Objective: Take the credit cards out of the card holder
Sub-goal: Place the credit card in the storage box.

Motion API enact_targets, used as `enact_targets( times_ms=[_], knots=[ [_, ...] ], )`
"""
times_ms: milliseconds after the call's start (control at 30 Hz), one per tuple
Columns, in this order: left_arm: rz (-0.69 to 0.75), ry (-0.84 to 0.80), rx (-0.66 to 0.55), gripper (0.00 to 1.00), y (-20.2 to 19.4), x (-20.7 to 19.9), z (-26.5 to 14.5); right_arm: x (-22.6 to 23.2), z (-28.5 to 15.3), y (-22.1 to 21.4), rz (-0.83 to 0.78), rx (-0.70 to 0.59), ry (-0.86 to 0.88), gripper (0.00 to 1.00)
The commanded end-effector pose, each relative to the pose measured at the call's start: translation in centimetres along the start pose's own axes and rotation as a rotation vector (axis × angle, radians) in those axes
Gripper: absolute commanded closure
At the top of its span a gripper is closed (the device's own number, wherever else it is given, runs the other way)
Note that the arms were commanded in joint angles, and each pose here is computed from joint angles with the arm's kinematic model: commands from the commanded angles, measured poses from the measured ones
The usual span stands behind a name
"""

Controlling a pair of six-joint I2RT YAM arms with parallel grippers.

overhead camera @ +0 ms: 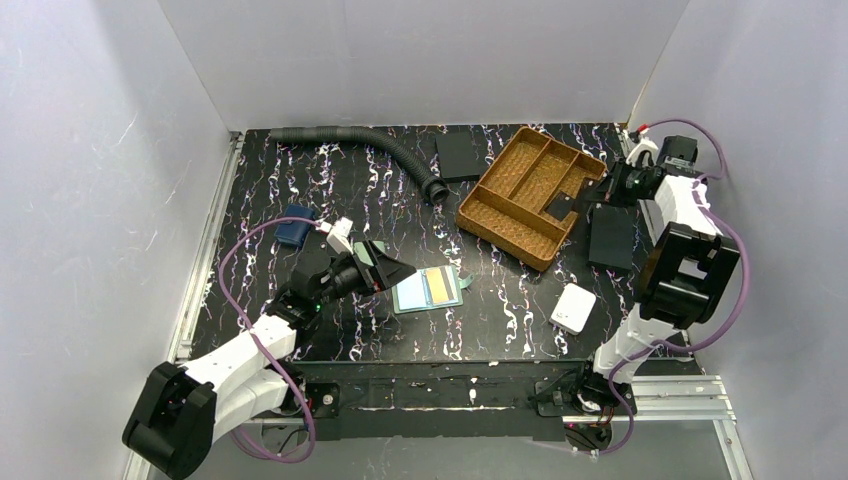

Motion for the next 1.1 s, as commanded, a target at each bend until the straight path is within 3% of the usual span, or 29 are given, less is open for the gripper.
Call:
enact_targets(
  times_ms=[0, 800, 967, 1067],
  knots=[
    [0.006, -0.010, 0.005, 0.02, -0.1, 0.1, -0.2, 0.0, 1.4, 0.9, 0.044, -0.005, -0.021, 0.99],
    [0.008, -0.017, 0.001, 0.02, 0.0, 0.0, -0.3, -0.3, 6.7, 1.0, 0.116, 0.110, -0.124, 0.93],
    [0.011, -0.021, -0.002, 0.02, 0.0, 0.0, -0.5, -0.2, 6.3, 1.2, 0.089, 0.106, -0.161, 0.77],
    [0.011, -0.024, -0.003, 0.02, -0.1, 0.0, -0.6, -0.2, 5.4, 1.4, 0.069, 0.090, -0.191, 0.73]
  ],
)
Point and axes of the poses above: each gripper's point midway between its finger pads, its own z axis out along the fingers, its own x axis along the line the jaws close on, y = z × x, the point moved 9 cm from there along -z, back along the fingers, and after that the axes turned 5 degrees about -z, right-handed, at the moved point
